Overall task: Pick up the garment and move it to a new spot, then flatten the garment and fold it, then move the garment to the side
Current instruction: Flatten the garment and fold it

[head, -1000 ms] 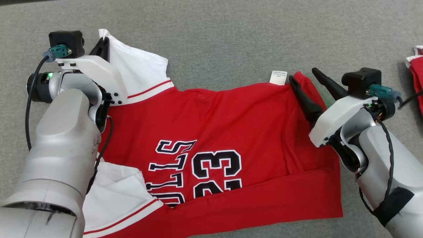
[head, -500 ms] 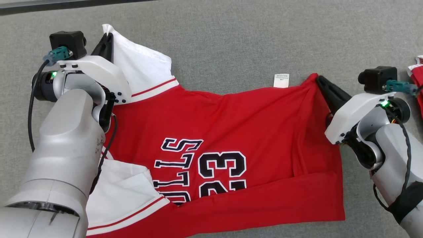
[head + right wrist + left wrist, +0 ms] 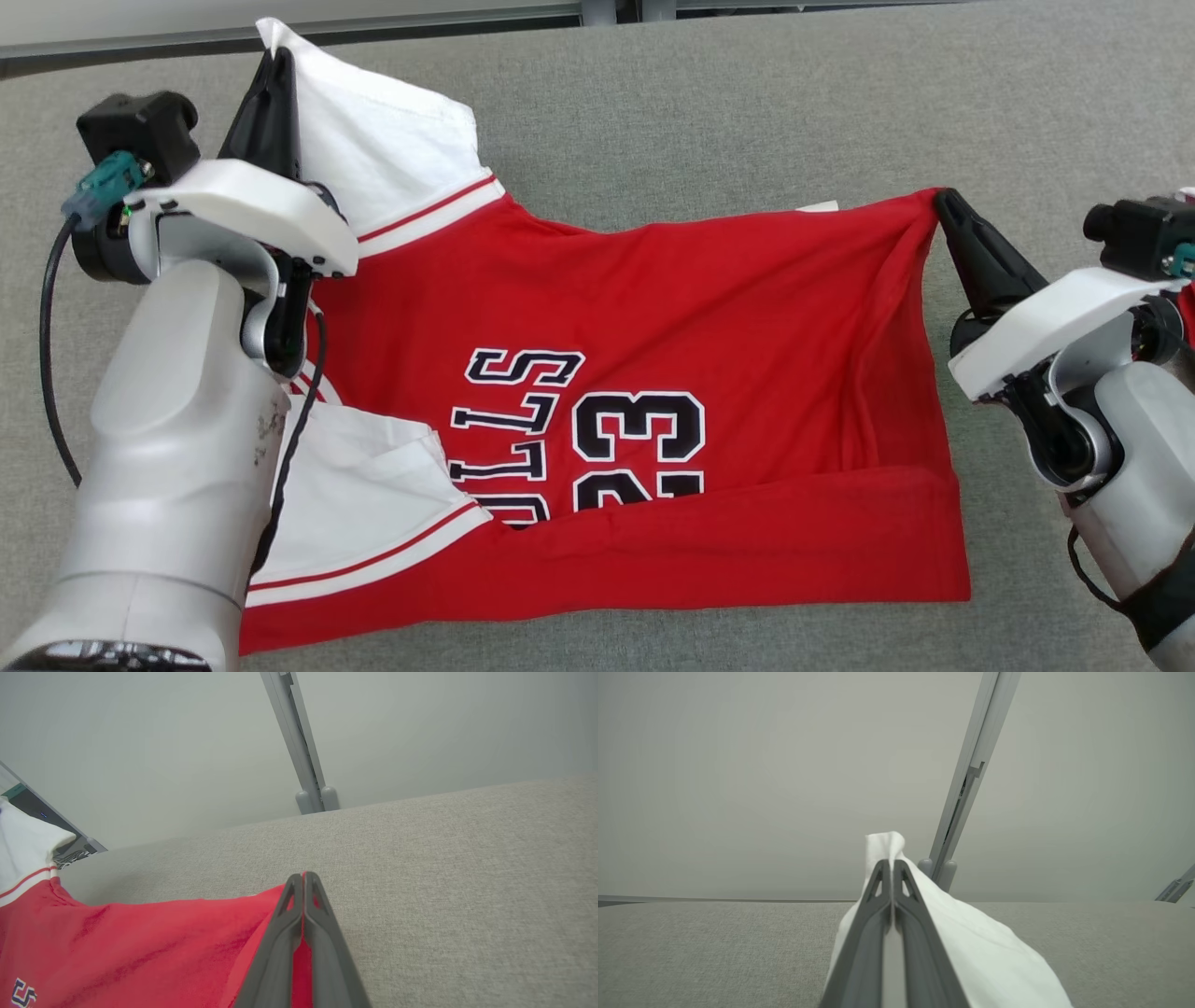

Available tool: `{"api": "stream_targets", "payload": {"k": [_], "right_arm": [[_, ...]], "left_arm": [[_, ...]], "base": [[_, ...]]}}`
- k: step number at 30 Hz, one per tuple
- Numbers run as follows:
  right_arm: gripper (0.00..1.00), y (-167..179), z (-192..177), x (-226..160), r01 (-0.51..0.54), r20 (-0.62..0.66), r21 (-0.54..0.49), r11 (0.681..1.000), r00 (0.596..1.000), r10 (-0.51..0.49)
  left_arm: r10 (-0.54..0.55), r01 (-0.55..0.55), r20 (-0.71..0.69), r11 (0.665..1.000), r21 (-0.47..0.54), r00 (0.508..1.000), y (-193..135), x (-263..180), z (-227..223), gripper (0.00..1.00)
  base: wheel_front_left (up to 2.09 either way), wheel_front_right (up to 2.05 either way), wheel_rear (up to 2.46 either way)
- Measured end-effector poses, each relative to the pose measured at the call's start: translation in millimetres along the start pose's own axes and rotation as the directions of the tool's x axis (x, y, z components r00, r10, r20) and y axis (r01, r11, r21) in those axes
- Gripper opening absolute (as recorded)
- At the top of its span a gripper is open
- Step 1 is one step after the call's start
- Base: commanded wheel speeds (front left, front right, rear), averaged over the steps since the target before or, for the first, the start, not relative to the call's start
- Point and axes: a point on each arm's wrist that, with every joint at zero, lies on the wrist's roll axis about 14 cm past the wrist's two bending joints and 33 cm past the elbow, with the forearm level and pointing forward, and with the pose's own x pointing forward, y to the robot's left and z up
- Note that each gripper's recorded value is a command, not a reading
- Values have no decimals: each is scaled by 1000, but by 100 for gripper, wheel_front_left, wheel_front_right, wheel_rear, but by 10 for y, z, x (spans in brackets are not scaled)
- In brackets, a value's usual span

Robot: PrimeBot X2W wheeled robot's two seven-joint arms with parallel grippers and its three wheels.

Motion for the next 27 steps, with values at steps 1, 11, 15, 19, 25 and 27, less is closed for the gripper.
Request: {"api": "stream_targets", "payload": {"k": [1,11,15,19,25,27], "right_arm": [[0,14,11,-27,-3,10,14,1000,1000,3],[0,-13,-70,-395,7,46,87,996,999,-11],[0,48,-215,-568,4,41,124,992,999,-9],[0,81,-367,-731,7,29,156,988,1000,-12],[0,121,-634,-963,32,-16,194,980,999,-29],[0,138,-716,-1024,43,-32,209,977,999,-37]], "left_arm": [[0,0,13,1000,-9,1000,-1,-41,16,0],[71,-61,74,990,-126,995,179,-695,-83,0],[129,-126,10,980,-156,992,310,-1113,-351,0],[163,-175,-73,963,-203,984,360,-1461,-569,0],[217,-254,-198,949,-185,956,430,-1858,-856,0],[230,-276,-227,940,-201,946,445,-1952,-935,0]], "base": [[0,0,0],[0,0,0],[0,0,0],[0,0,0],[0,0,0],[0,0,0]]}}
